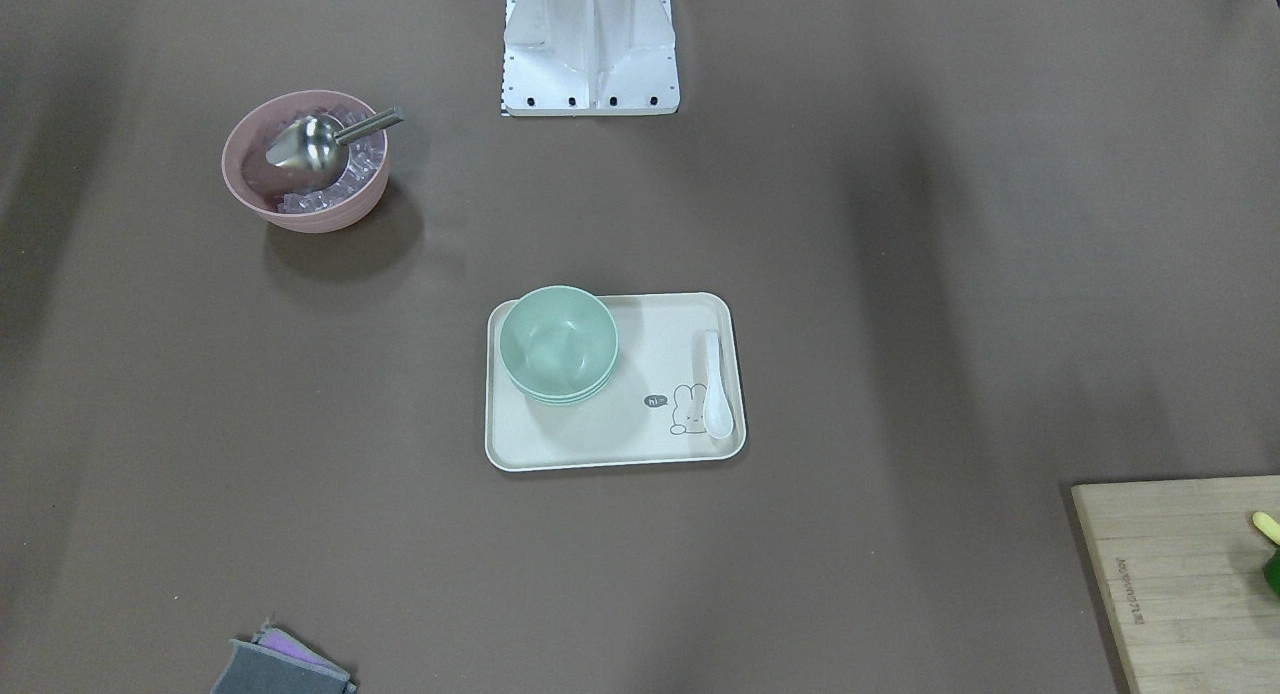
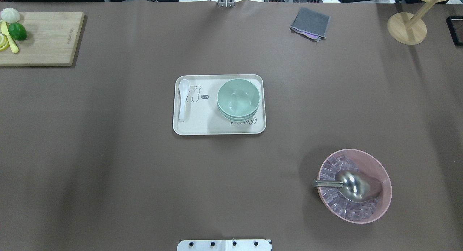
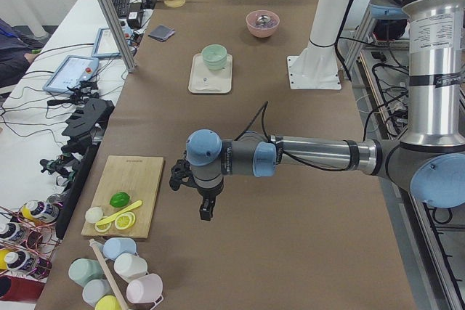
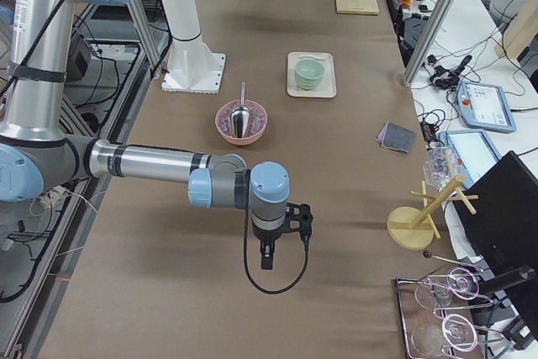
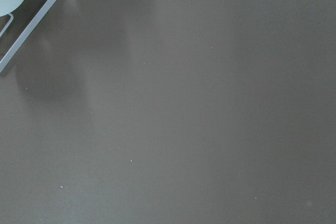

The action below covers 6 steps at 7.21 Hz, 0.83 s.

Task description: Stack green bowls together

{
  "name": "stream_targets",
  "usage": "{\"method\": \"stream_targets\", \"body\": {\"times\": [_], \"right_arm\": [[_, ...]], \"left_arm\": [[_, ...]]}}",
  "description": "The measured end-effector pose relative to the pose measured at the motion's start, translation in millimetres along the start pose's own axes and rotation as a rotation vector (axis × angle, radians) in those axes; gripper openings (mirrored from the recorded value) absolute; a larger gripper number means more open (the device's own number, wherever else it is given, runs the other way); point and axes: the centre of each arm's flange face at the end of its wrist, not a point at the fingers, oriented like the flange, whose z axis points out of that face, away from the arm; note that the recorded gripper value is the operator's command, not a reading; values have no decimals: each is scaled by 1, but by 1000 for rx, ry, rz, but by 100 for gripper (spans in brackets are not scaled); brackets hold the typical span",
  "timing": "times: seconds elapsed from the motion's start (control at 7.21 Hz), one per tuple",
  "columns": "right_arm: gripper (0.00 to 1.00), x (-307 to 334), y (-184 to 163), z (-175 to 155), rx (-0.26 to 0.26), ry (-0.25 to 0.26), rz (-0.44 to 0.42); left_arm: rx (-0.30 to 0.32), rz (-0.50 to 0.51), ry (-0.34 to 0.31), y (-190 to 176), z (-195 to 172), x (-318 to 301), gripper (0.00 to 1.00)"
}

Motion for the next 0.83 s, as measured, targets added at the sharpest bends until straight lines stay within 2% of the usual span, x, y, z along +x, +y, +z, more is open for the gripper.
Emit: {"method": "stream_targets", "body": {"times": [0.28,0.83], "right_arm": [[100,-2,1,0,1,-17,-5],[100,-1,2,2,-3,-21,-6]], "left_arm": [[5,8,1,0,-2,4,98],[-11,-8,3,25,5,-1,98]]}}
